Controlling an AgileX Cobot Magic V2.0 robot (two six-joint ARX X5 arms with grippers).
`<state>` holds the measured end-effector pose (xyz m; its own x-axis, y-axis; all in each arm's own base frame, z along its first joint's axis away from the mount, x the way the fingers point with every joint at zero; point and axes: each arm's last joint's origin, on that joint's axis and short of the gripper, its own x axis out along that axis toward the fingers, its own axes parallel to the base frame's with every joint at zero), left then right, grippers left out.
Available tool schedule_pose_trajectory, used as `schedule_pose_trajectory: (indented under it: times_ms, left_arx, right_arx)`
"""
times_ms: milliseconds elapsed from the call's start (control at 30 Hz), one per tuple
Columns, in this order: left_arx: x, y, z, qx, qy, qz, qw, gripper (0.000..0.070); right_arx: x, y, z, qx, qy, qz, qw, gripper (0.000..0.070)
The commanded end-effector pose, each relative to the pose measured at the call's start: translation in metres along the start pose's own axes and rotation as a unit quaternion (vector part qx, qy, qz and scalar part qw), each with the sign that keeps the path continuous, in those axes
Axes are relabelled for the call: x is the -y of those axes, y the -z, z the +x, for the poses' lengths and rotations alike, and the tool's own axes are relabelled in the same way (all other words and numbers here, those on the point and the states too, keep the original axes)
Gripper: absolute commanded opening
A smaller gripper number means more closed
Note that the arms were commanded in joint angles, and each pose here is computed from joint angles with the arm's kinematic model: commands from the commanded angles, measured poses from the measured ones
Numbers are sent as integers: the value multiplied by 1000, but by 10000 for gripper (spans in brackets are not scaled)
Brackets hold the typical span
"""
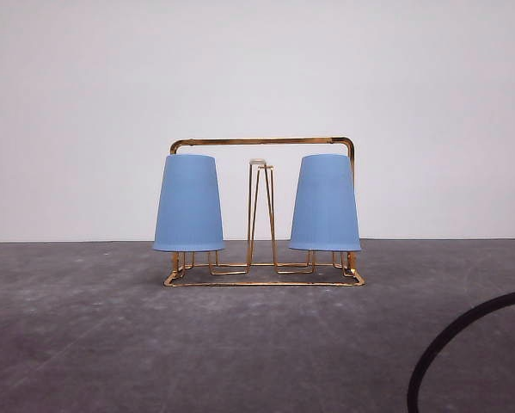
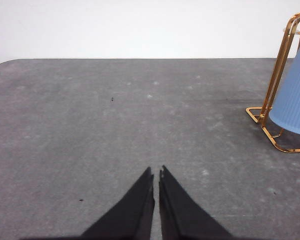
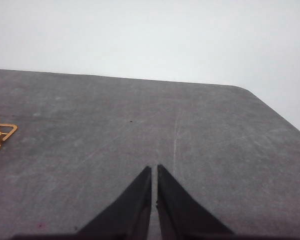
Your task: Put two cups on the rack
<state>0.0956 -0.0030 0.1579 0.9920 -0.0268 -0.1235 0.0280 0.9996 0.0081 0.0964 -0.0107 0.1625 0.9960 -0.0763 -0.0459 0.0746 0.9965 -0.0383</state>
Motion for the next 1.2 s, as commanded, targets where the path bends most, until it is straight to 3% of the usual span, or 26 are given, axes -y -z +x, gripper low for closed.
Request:
schedule_pose_trajectory:
  times_ms: [0, 1167]
  left_arx:
    - [0, 3, 1, -1, -3, 3, 1000, 0]
    - [0, 3, 1, -1, -3, 3, 1000, 0]
  right_arx:
    - [0, 0, 0, 5, 1, 3, 1000, 17]
    - [0, 0, 0, 5, 1, 3, 1000, 17]
